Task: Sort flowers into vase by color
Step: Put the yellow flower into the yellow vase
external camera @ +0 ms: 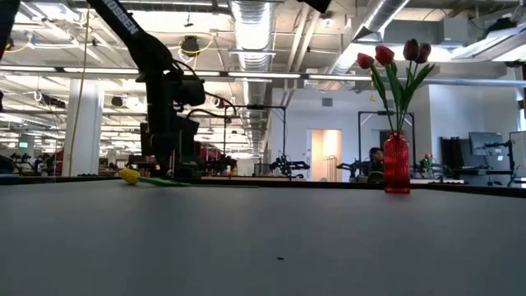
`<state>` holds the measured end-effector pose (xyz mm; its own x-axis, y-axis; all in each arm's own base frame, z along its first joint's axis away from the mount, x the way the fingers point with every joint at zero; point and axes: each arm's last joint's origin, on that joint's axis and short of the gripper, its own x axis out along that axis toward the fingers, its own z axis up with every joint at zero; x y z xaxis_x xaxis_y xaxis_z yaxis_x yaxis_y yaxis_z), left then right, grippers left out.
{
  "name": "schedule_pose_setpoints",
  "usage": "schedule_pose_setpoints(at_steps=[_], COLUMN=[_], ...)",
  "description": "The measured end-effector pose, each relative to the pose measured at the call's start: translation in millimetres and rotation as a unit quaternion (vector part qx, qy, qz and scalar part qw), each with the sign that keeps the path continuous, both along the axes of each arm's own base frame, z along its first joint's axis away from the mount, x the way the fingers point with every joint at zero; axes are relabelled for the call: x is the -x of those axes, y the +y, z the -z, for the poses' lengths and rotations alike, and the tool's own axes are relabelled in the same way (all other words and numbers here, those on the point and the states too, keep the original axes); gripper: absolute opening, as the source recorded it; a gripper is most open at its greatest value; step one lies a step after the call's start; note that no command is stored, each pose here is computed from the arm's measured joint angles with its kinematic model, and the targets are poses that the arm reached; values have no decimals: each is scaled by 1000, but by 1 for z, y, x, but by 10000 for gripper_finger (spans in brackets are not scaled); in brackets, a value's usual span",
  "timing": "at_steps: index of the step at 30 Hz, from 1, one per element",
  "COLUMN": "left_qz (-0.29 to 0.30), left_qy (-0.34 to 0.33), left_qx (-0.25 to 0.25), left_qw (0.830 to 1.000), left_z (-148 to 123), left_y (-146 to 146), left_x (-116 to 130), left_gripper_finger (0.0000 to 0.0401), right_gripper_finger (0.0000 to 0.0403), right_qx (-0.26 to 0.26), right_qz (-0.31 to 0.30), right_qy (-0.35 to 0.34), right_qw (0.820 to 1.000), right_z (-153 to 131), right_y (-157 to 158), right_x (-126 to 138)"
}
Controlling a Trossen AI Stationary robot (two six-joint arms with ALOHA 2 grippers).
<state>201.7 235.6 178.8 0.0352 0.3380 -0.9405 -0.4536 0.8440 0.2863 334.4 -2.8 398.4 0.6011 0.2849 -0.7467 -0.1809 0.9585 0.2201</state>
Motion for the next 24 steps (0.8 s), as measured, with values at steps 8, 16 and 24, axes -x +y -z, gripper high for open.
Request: schedule_pose_setpoints(at_steps=[8, 16, 24], left_qz=[-18, -19, -29], left_qy=[12, -4, 4], left_qx=[38, 59, 74], left_qw=[999, 998, 997], left_z=[25, 34, 38], left_y=[12, 19, 19], left_x=[3, 5, 9], left_gripper_finger=[217, 217, 161], right_gripper_finger=[270, 270, 270], right_qx=[1, -3, -10], right_qz=[0, 2, -3], right_qy=[13, 27, 32], right_qw=[1000, 1000, 999], right_z=[2, 3, 3], right_y=[0, 1, 11], right_x=[2, 4, 4])
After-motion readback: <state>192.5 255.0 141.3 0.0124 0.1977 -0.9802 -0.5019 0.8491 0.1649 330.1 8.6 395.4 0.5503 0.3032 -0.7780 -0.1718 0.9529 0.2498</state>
